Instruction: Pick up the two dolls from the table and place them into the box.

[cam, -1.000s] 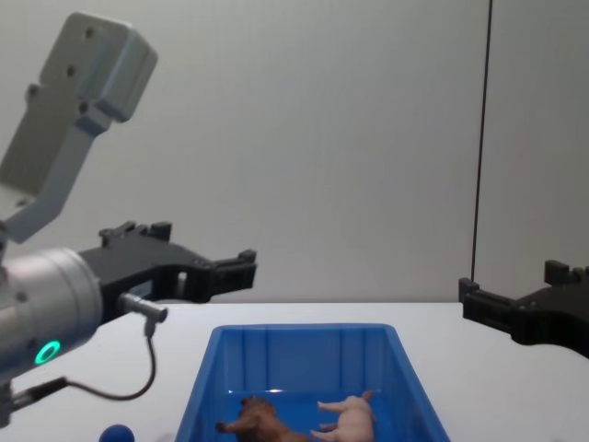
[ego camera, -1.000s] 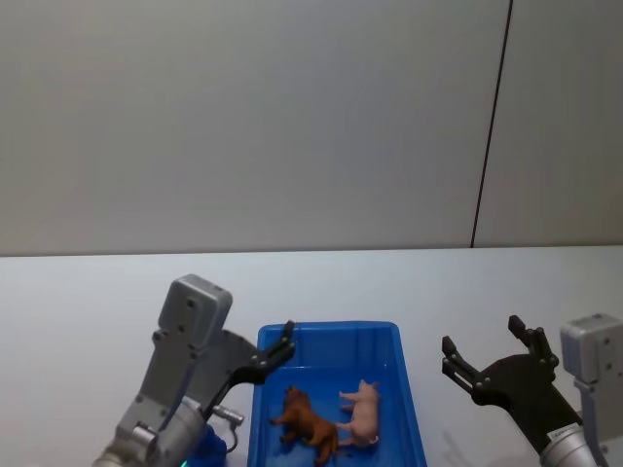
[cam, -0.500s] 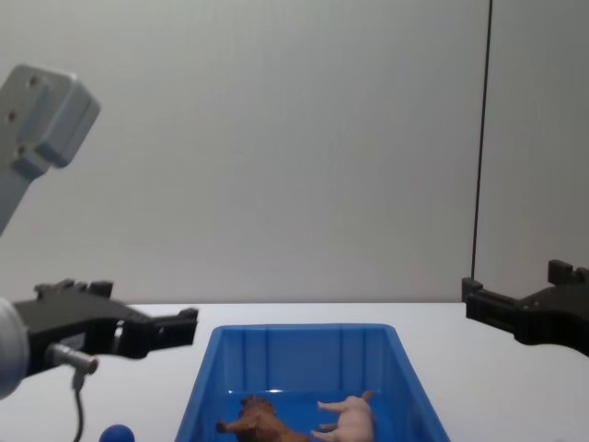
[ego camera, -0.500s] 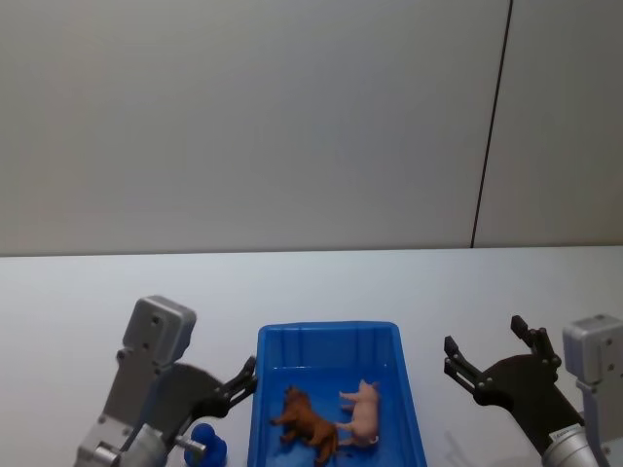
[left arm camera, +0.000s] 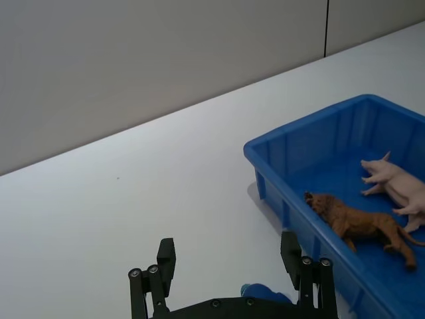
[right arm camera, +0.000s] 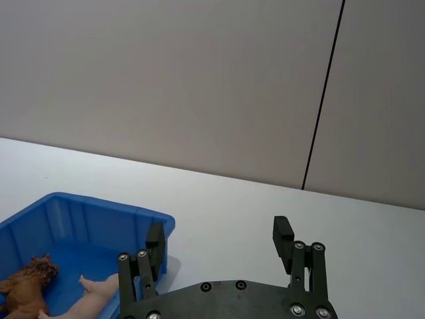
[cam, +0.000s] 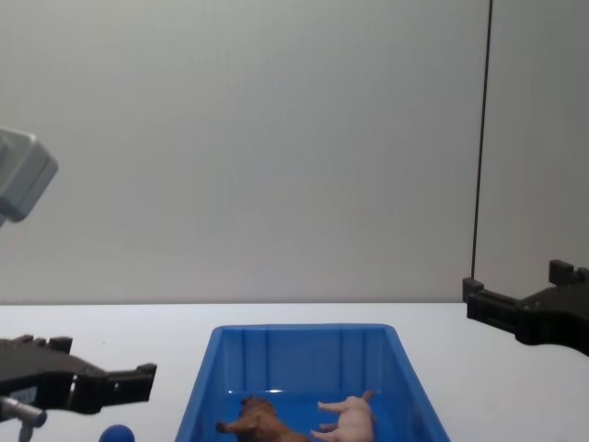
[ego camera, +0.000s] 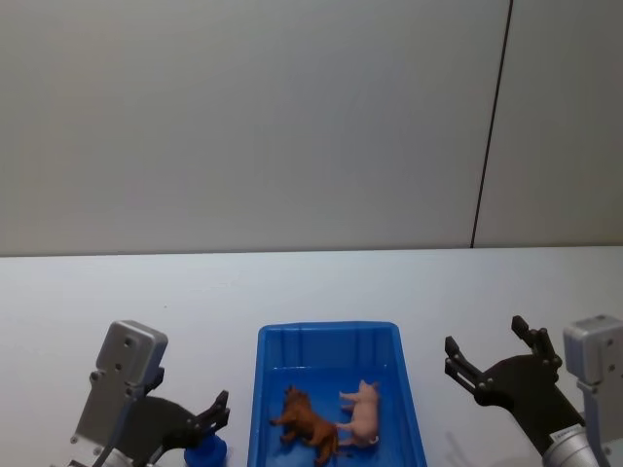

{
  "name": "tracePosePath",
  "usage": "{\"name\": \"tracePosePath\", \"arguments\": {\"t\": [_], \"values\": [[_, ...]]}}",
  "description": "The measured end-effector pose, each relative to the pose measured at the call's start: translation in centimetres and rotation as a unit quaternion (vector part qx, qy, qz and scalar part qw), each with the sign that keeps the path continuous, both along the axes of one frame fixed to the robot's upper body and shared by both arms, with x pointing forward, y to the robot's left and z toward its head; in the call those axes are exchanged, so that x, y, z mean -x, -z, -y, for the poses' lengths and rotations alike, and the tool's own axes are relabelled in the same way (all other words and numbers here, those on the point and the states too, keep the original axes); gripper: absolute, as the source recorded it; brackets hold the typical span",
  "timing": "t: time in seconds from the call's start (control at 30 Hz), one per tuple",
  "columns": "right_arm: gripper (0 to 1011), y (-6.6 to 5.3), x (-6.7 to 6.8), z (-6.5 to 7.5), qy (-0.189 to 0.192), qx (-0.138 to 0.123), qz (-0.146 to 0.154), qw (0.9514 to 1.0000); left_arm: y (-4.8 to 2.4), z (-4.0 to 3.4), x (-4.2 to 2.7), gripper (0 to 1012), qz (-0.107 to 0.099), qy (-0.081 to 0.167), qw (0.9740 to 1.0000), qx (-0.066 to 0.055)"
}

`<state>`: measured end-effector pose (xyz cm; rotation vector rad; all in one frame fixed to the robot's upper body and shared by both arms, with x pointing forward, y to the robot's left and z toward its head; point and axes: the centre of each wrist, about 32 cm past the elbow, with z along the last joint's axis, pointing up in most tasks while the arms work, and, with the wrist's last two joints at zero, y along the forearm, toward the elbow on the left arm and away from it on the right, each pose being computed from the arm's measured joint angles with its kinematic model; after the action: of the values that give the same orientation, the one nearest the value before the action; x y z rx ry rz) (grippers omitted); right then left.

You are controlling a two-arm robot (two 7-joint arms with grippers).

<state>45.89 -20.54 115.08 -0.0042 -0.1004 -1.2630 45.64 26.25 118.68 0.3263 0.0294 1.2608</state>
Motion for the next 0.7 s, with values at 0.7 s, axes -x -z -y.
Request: {"name": "tracePosePath", "arguments": {"t": [0.7], "values": [[1001,0.0,0.0,0.0,0.000,0.000,0.000,1.0000,1.82,-1.94,-1.01,1001,-0.056,0.015,0.9983,0.004]]}}
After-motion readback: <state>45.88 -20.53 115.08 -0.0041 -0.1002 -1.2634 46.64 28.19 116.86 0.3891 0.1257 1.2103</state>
